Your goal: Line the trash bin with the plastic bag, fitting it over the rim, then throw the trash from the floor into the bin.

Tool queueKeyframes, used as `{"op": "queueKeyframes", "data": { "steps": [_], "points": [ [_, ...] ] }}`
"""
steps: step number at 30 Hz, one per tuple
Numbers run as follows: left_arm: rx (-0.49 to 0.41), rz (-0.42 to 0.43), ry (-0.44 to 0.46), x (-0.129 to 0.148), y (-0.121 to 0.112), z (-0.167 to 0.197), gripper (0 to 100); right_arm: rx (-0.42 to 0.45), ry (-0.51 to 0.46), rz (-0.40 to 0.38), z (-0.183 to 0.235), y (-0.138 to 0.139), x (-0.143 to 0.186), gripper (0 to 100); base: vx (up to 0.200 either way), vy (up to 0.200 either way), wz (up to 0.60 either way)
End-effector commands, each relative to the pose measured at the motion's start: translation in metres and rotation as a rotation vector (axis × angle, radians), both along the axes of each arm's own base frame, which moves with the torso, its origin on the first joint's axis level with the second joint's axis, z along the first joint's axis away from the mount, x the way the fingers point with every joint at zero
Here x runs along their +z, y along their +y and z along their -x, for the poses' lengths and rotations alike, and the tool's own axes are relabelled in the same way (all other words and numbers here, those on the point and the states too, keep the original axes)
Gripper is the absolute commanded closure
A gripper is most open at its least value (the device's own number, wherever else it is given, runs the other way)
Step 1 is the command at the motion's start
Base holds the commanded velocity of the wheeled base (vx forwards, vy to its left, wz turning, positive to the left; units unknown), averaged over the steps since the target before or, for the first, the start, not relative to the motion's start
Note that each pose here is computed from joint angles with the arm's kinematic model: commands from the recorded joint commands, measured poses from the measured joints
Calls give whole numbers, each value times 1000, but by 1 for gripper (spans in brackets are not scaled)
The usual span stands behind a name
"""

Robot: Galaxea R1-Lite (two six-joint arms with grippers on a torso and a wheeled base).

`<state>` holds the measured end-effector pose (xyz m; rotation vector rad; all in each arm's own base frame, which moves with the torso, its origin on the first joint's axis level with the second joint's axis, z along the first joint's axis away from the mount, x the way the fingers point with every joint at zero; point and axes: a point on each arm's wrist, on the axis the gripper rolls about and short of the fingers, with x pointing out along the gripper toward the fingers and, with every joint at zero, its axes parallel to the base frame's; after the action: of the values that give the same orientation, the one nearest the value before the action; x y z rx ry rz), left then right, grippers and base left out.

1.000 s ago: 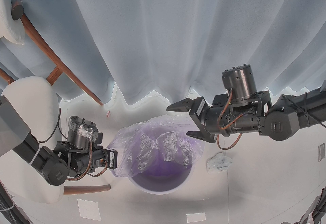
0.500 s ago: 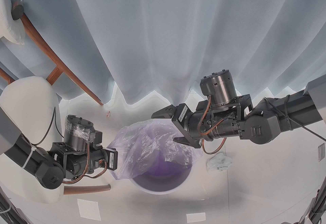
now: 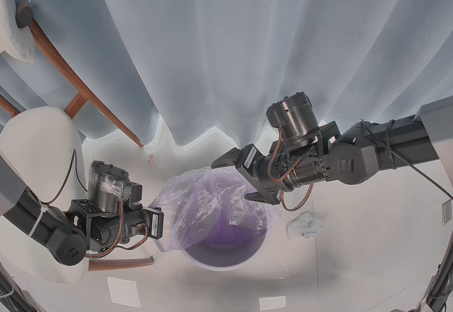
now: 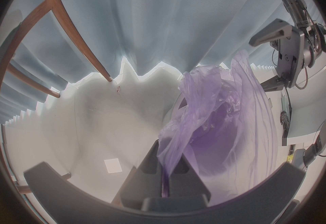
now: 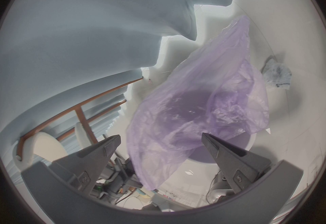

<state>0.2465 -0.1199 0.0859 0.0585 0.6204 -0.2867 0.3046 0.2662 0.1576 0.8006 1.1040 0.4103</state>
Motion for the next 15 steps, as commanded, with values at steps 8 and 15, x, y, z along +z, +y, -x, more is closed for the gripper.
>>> {"op": "queueKeyframes", "data": {
  "steps": [8,15],
  "points": [
    [-10,-3,3,-1,-2,2,100,-33,-20,68,-11,8,-13,0,0,0,0],
    [-30,-6,8,-2,-6,6,100,-33,-60,30,-15,13,2,0,0,0,0]
  ]
}}
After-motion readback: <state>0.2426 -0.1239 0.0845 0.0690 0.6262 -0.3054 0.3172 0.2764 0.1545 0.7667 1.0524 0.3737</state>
